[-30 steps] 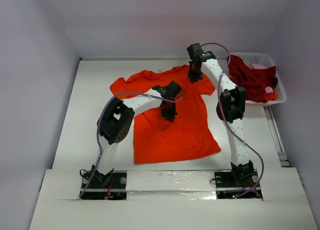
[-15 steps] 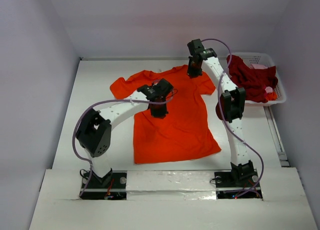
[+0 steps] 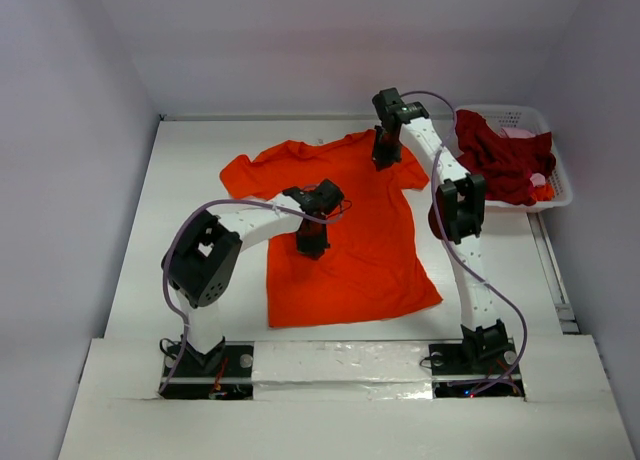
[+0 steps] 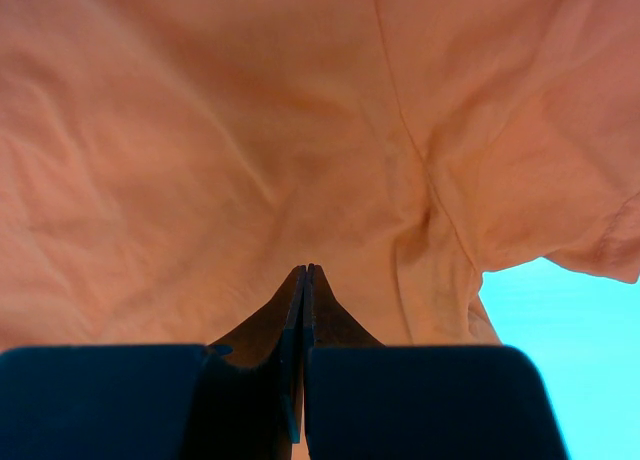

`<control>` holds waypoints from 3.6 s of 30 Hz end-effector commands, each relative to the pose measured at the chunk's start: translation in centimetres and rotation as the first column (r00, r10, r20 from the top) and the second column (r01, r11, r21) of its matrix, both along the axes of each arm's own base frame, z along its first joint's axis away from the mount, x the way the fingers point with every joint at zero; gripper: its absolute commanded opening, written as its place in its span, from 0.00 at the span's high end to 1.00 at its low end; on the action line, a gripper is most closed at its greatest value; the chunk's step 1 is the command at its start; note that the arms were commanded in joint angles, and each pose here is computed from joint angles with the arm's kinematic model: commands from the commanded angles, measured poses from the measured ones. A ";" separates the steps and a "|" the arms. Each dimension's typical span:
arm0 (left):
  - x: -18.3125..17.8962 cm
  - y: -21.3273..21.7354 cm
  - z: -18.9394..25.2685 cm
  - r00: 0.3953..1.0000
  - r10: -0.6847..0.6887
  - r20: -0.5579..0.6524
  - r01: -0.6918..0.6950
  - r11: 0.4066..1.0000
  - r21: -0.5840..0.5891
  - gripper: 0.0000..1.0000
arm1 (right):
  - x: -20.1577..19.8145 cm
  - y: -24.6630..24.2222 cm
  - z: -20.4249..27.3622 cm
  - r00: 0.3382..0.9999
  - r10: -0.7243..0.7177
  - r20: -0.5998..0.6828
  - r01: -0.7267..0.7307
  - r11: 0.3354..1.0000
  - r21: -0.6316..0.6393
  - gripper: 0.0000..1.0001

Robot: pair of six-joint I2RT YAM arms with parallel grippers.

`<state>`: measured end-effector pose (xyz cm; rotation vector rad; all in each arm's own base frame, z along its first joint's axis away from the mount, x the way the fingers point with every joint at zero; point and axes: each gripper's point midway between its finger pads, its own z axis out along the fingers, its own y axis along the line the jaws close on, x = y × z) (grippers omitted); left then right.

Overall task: Fold and stack the t-shirts
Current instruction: Flatten out the tshirt

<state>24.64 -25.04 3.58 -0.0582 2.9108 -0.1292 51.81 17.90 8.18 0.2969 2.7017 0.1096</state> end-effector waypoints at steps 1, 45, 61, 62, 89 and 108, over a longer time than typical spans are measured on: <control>-0.4 -0.1 -0.3 1.000 -0.007 -0.012 0.007 1.000 -0.006 1.00 | -0.9 0.1 -0.6 0.999 0.006 -0.050 -0.005 1.000 0.021 1.00; -3.1 0.2 -4.6 0.989 -0.068 -0.133 0.069 0.998 0.003 1.00 | -5.3 1.1 -6.1 0.974 0.043 -0.223 -0.015 0.992 0.125 1.00; -4.1 1.6 -5.8 0.981 -0.039 -0.190 0.041 0.999 0.006 1.00 | -7.9 -1.3 -6.4 0.978 -0.004 -0.211 0.014 0.999 0.045 1.00; -4.2 1.9 -5.8 0.981 -0.036 -0.191 0.040 0.999 0.017 1.00 | -7.9 -1.3 -6.0 0.980 -0.003 -0.201 0.013 0.999 0.048 1.00; -6.8 8.1 -4.8 0.973 0.037 -0.228 -0.033 0.999 0.023 1.00 | -7.4 -2.3 -4.6 0.987 -0.038 -0.154 0.044 0.998 0.034 1.00; -1.8 7.0 -0.2 0.997 0.059 -0.050 -0.057 0.998 0.027 0.57 | -6.3 -2.5 -3.1 0.994 -0.039 -0.098 0.044 0.998 0.048 1.00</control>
